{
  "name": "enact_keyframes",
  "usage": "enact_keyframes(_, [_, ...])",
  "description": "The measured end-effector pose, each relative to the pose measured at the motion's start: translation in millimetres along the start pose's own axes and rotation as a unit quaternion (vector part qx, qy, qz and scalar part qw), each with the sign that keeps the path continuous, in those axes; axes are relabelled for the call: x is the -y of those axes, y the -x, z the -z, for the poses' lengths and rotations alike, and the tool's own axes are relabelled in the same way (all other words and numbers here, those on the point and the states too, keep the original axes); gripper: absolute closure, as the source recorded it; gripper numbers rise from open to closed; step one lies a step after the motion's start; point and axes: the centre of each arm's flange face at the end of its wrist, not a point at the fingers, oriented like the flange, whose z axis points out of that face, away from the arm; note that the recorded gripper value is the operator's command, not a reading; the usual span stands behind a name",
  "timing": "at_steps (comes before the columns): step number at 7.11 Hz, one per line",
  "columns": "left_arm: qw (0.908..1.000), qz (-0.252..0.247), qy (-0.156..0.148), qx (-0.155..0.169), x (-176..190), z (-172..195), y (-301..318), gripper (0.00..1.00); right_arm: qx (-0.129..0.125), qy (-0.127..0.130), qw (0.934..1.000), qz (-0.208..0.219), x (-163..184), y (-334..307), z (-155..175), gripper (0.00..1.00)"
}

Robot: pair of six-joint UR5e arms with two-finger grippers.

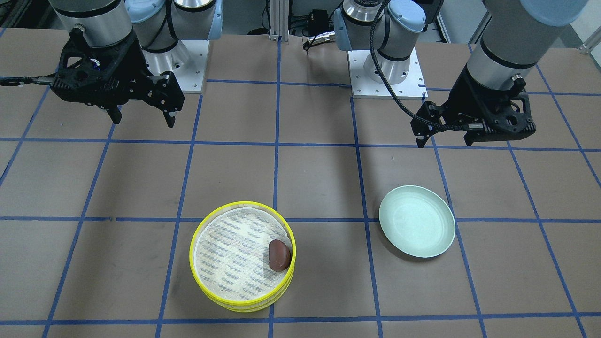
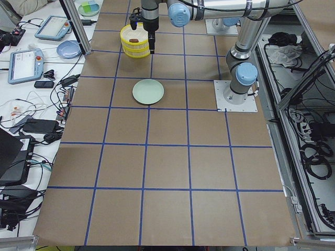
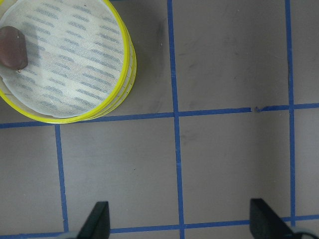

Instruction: Stack buns with steamer

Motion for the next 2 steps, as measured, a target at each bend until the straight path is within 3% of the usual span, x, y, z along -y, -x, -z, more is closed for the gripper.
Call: enact_keyframes(2, [1.0,-0.002,0.002,0.001,-0.5,-1.7,1.3,0.0,0.0,0.0,1.0,0.0,0.3,0.0,-0.2,0.0])
